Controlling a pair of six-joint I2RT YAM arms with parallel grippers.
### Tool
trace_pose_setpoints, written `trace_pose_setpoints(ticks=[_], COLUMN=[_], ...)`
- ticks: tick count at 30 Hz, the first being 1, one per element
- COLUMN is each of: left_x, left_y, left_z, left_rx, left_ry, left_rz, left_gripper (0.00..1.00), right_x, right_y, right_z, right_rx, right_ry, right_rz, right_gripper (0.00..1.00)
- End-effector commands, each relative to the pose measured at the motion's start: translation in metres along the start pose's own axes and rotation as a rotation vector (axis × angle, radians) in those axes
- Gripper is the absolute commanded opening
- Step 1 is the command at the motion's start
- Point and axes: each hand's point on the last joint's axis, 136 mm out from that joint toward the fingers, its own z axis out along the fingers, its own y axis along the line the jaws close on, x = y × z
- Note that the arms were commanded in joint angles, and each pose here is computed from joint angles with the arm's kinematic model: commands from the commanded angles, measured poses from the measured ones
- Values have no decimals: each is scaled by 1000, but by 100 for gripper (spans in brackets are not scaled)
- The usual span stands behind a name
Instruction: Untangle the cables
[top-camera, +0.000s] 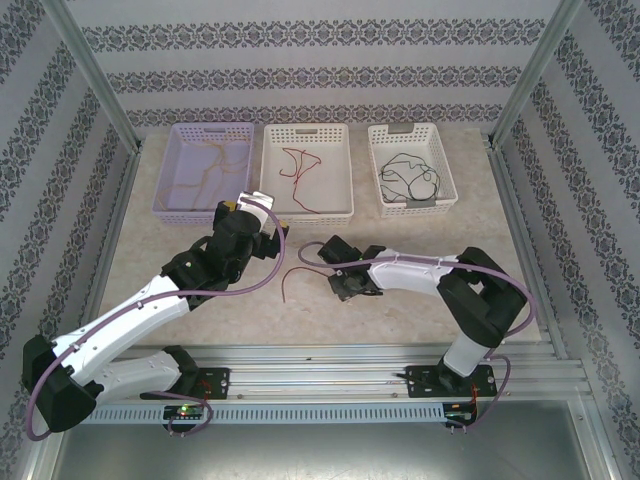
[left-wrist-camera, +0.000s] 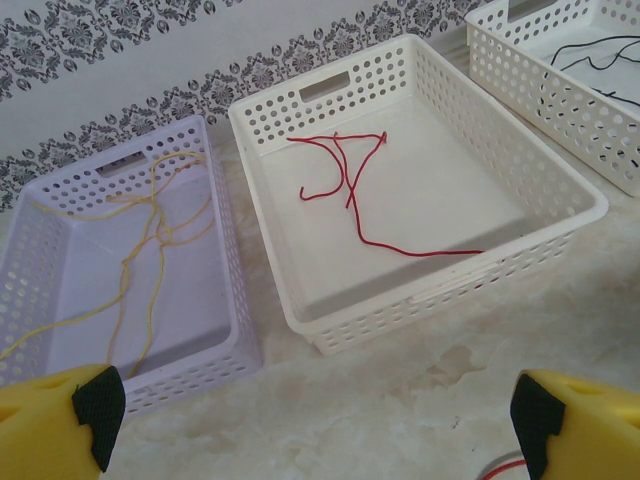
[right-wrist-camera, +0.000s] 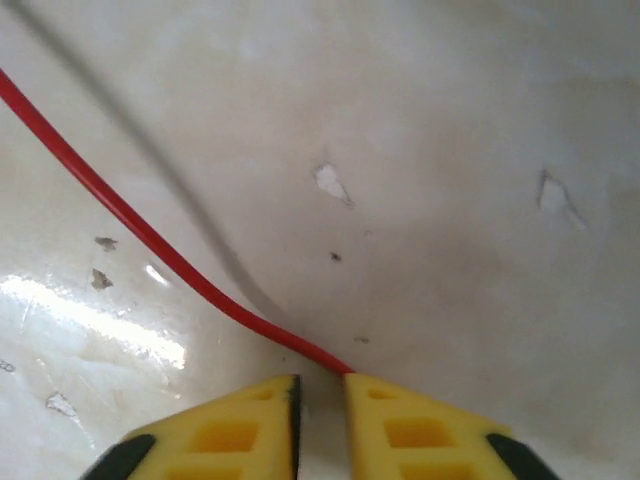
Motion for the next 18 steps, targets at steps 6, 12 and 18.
trace_pose_setpoints(ticks=[6, 12, 18], left_x=[-8, -12, -16], left_y=[10, 15, 21], left_z=[-5, -11, -17], left_rx=[-25, -38, -53], left_ry=[-23, -47, -76], left_rz=[-19, -32, -48], left_gripper=[100, 100, 100], right_x=[-4, -23, -28], right_y=[-10, 2, 6], right_z=[-7, -35, -20], right_rx=[45, -55, -56], right_ry=[-20, -133, -114], right_rz=[-17, -49, -93], right_gripper=[19, 49, 50])
